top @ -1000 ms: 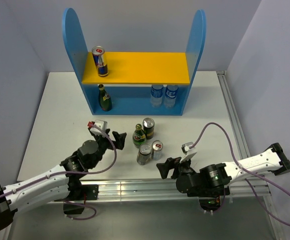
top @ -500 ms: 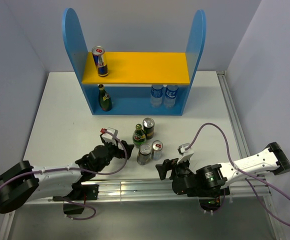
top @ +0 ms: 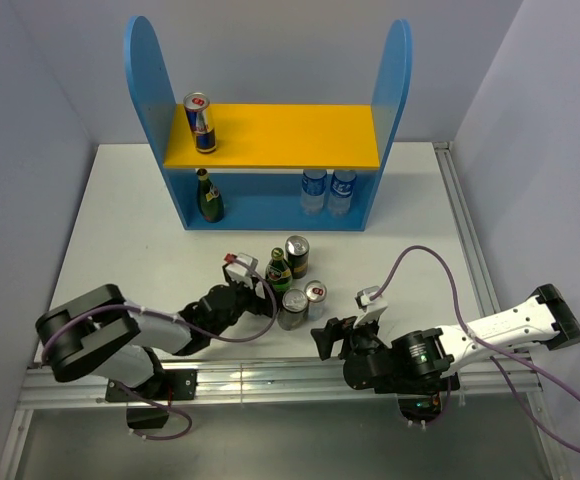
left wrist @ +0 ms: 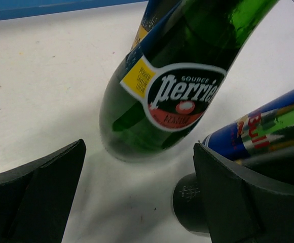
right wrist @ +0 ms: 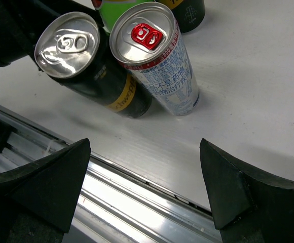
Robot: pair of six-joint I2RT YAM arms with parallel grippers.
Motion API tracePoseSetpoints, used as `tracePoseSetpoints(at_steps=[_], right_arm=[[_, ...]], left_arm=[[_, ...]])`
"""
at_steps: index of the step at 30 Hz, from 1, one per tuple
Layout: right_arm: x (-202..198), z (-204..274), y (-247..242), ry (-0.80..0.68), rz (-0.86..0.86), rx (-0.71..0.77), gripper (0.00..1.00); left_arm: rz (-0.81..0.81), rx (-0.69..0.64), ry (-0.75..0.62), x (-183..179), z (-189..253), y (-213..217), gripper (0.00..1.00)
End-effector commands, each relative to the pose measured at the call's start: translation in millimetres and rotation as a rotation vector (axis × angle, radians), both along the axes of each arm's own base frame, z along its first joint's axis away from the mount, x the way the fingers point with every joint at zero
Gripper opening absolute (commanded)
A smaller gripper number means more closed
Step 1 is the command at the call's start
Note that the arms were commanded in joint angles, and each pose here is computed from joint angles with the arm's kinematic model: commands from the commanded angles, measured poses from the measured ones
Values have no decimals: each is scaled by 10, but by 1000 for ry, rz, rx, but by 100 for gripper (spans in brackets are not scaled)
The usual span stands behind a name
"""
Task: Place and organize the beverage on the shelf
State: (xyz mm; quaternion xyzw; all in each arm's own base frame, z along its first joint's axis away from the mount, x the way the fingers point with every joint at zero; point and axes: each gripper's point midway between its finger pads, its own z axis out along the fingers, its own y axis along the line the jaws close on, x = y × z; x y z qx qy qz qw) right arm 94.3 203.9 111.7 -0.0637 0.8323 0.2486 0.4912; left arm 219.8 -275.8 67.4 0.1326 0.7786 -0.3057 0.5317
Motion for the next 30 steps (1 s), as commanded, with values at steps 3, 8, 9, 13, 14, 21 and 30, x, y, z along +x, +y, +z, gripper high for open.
tracePoseSetpoints(at_steps=[3, 8, 9, 13, 14, 21, 30], right_arm=[[41, 187, 27, -23, -31, 62, 95], [42, 185, 28, -22, -31, 63, 95], [39, 187, 30, -23, -29, 62, 95], [38, 190, 34, -23, -28, 64, 95], [38, 182, 35, -25, -27, 58, 95], [37, 183, 37, -25, -27, 57, 95], [32, 179, 44, -25, -24, 54, 95]], left_arm=[[-20, -95, -97, 163, 323, -318, 92], [16, -72, -115, 287, 268, -372, 91], [29, -70, -115, 310, 262, -370, 91], [54, -58, -125, 374, 242, -377, 84], [64, -57, -129, 392, 244, -370, 79], [98, -44, -133, 444, 225, -339, 26], [184, -58, -153, 432, 458, -60, 0]])
